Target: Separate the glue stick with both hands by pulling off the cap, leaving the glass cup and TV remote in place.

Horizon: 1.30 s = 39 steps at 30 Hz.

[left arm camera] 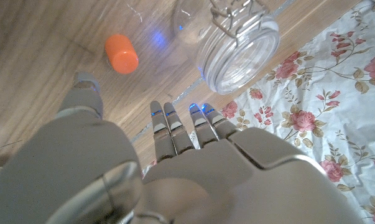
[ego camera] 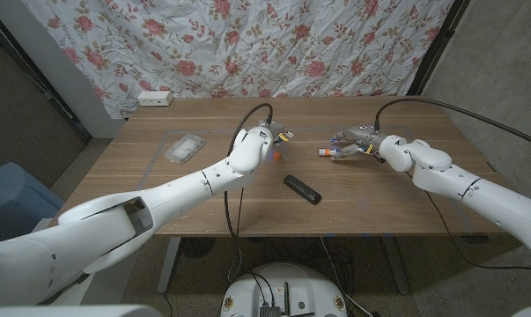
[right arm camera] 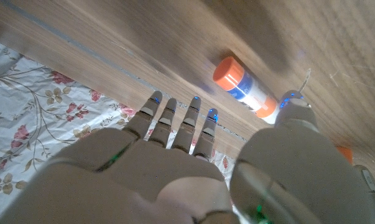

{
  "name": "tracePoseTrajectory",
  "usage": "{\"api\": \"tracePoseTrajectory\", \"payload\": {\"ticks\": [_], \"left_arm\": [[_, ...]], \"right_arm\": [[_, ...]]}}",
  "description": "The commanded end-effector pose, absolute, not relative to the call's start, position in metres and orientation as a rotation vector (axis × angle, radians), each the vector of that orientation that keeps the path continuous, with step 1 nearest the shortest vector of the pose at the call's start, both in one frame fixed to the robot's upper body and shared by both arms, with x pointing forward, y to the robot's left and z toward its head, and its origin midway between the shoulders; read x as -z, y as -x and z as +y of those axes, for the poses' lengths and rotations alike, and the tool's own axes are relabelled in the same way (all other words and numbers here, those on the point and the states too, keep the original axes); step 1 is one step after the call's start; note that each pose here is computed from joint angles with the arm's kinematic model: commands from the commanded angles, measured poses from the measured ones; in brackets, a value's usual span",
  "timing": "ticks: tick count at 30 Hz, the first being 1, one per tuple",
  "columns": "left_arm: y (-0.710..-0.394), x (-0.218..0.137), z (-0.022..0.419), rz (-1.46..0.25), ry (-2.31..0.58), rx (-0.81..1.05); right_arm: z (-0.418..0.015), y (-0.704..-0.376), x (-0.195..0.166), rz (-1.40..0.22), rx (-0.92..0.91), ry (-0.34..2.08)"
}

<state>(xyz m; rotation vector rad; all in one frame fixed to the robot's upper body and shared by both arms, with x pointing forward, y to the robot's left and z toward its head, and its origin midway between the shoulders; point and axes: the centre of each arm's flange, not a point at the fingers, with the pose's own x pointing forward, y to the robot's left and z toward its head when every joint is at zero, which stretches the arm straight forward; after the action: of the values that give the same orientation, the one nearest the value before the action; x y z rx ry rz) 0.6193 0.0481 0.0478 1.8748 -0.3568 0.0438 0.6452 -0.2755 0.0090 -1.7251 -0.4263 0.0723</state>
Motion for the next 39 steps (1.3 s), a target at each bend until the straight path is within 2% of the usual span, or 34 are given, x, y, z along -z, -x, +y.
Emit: {"api": "tracePoseTrajectory", "payload": {"ticks": [1, 15, 18, 39], "left_arm": [[-0.613, -0.055, 0.059, -0.405, -1.798, -0.049], [-0.610, -0.059, 0.085, -0.451, -1.605, -0.030], [-0.609, -0.059, 0.092, -0.498, -1.562, -0.054], [-0.609, -0.060, 0.133, -0.558, -1.357, -0.111]], "right_arm": [[-0.278, -0.644, -0.010, -0.427, -0.101, 1.658], [-0.283, -0.644, -0.012, -0.441, -0.159, 1.529], [-0.282, -0.644, -0.012, -0.440, -0.161, 1.514], [-0.275, -0.644, -0.016, -0.479, -0.189, 1.270]]}}
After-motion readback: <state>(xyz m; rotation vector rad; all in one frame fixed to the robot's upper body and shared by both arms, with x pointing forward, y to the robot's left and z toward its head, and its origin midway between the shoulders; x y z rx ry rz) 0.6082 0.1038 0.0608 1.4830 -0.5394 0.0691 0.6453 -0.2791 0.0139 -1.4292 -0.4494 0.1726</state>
